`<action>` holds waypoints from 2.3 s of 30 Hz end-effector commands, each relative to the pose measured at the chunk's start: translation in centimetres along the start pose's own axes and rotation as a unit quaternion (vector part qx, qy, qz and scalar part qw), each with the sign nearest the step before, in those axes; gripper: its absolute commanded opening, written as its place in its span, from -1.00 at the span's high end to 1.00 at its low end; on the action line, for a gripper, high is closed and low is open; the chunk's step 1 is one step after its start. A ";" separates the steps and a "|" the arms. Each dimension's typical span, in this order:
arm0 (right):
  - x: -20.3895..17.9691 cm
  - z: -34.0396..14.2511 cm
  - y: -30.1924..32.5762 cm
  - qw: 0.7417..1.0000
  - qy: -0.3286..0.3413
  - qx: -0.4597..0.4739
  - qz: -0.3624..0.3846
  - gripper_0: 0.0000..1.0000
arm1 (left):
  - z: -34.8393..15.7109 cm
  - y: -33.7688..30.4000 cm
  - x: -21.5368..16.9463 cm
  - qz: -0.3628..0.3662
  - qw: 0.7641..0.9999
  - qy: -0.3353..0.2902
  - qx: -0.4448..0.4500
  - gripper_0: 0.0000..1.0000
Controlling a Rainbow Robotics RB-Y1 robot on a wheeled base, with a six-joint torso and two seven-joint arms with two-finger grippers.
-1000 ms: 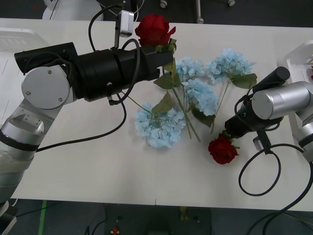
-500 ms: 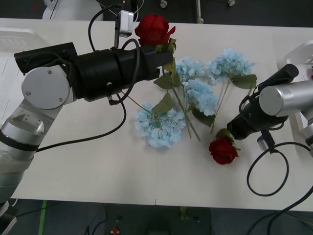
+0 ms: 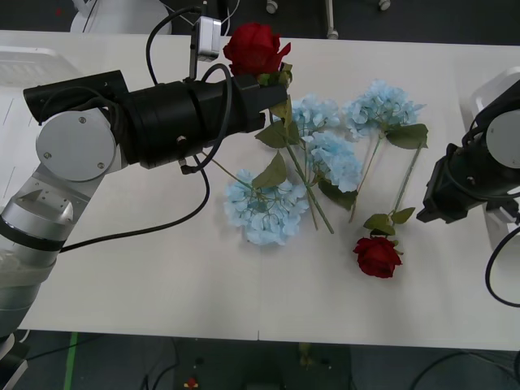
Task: Put the red flowers into the right box and the blue flowers into the left box
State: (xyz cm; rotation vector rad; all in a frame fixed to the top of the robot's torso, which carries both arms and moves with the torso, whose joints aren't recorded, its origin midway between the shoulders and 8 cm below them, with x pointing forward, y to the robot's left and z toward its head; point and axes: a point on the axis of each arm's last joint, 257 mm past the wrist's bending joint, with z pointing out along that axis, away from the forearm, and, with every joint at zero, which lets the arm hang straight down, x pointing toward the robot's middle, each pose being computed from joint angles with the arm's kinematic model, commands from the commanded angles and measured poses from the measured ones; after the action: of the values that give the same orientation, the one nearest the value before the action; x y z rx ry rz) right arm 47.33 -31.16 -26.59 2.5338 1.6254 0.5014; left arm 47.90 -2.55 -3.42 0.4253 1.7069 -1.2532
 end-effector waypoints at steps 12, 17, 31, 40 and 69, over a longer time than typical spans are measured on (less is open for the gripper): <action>-2.0 -5.7 4.3 0.790 0.016 -0.050 -0.611 -0.82 | -0.3 -0.1 -0.4 -0.047 0.999 -0.014 0.000 1.00; -1.5 -5.9 5.9 0.674 0.003 -0.085 -0.734 -0.82 | -0.3 -0.1 -0.4 -0.047 0.999 -0.014 0.001 1.00; 2.9 -8.5 6.4 0.461 0.152 -0.247 -0.838 -0.82 | -0.3 -0.1 -0.5 -0.050 0.999 -0.016 0.001 1.00; 6.0 -10.9 2.8 0.282 0.187 -0.298 -0.893 -0.81 | -0.3 -0.1 -0.6 -0.049 0.999 -0.017 0.000 1.00; 16.6 -10.5 -14.6 0.113 0.320 -0.359 -0.870 -0.82 | 0.8 -2.0 -1.4 -0.070 0.996 -0.037 0.027 1.00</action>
State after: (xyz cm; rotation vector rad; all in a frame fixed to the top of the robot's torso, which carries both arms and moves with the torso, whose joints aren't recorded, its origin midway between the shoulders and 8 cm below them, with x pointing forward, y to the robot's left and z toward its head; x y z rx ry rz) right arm 37.94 -13.51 -16.93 -1.1997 1.9971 1.1113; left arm 47.95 -3.36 -2.25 0.3689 1.6735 -1.3107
